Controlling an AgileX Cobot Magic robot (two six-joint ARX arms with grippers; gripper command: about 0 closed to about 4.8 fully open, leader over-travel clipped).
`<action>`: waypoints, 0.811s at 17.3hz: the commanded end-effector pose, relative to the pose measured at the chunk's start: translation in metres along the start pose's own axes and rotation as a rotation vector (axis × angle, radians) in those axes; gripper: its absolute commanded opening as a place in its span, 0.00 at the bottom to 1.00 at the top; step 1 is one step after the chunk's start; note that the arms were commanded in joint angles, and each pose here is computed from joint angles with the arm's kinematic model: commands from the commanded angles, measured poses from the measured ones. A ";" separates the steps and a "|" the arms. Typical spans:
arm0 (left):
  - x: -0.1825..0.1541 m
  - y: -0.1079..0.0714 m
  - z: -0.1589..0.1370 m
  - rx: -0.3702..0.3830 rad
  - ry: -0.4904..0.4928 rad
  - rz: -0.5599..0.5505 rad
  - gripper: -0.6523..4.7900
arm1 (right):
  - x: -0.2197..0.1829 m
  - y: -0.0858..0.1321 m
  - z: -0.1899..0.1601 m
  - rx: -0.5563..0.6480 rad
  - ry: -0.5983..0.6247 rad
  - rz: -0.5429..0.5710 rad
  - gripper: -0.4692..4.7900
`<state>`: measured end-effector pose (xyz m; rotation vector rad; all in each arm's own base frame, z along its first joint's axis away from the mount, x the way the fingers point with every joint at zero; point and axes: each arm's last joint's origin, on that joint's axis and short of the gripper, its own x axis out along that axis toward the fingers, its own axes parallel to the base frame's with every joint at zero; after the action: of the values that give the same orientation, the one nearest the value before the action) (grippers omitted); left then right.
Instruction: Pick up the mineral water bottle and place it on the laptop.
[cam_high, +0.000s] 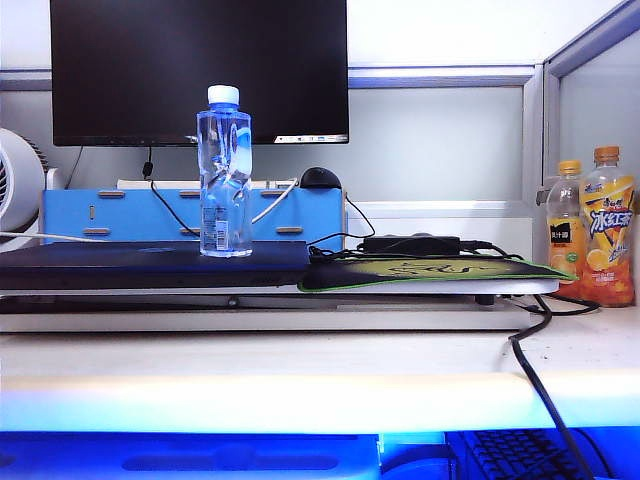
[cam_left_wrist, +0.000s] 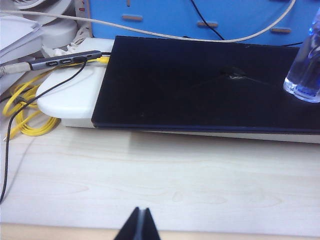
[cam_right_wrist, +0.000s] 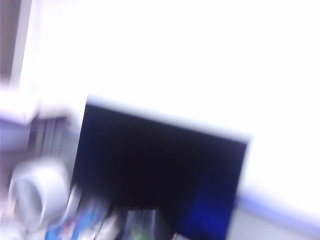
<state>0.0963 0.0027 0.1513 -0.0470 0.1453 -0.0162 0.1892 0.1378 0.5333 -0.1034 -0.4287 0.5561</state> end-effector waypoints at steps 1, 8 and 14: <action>0.000 0.000 0.000 0.002 -0.002 0.000 0.12 | -0.075 -0.015 0.055 0.001 -0.087 -0.036 0.08; 0.000 0.000 0.000 0.002 -0.002 0.000 0.12 | -0.187 -0.029 0.066 -0.077 0.207 -0.253 0.08; 0.000 0.000 0.000 0.002 -0.002 -0.001 0.12 | -0.218 -0.011 -0.019 -0.073 0.182 -0.305 0.08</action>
<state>0.0963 0.0027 0.1513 -0.0470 0.1456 -0.0162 0.0308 0.0100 0.4482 -0.1818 -0.2261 0.2457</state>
